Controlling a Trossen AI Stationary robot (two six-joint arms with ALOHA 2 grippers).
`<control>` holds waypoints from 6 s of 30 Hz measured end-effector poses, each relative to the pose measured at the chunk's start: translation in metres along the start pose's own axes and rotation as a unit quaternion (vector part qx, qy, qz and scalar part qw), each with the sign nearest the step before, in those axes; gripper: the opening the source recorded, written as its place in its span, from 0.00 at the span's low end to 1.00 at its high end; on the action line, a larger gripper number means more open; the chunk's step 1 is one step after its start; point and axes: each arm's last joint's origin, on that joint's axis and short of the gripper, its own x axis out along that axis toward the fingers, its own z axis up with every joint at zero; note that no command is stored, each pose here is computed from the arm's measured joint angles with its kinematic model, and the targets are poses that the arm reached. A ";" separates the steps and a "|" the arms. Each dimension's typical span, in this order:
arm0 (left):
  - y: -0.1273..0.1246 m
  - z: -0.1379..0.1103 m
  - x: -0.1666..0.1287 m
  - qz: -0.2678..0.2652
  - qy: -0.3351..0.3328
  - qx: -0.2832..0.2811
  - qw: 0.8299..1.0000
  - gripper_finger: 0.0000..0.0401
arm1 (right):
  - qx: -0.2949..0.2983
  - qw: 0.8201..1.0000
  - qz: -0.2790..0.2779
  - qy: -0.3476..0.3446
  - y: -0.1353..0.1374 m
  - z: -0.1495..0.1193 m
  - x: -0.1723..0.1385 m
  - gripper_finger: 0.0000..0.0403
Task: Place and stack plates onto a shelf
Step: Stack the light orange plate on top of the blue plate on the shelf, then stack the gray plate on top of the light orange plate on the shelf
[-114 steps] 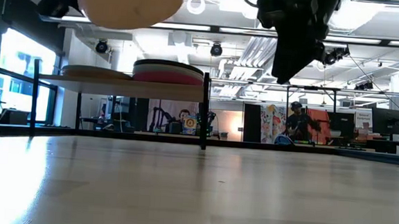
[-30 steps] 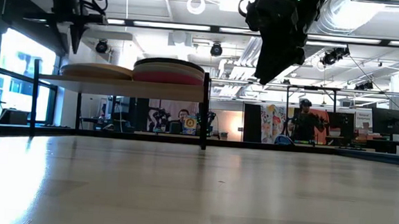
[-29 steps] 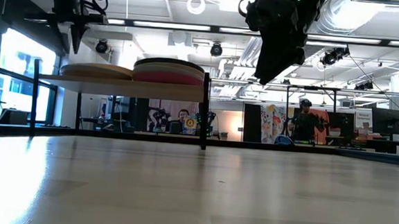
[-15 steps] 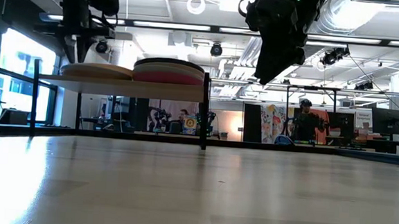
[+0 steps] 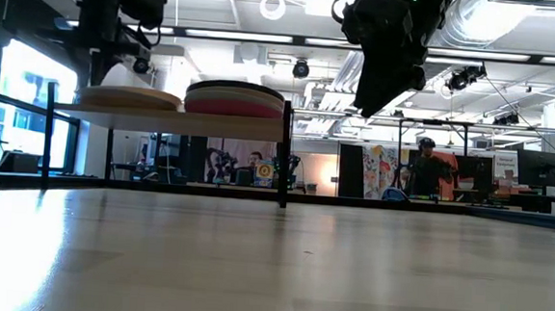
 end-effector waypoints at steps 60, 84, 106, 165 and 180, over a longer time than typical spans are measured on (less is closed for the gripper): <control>-0.074 -0.008 -0.008 -0.197 -0.074 0.137 0.968 0.05 | 0.015 1.000 0.007 -0.012 0.001 0.002 0.000 0.35; -0.024 -0.006 -0.033 -0.101 -0.085 0.127 0.983 0.05 | 0.031 0.999 0.007 -0.012 0.001 0.002 0.000 0.35; -0.061 -0.108 -0.070 -0.285 0.048 0.272 0.918 0.05 | -0.031 0.994 0.095 -0.048 0.014 0.011 -0.002 0.35; -0.148 -0.320 0.022 -0.002 0.105 0.551 0.828 0.29 | -0.039 0.984 0.153 -0.082 0.034 0.011 -0.008 0.35; -0.160 -0.331 0.051 0.040 0.108 0.627 0.770 0.29 | -0.039 0.985 0.150 -0.078 0.033 0.010 -0.008 0.35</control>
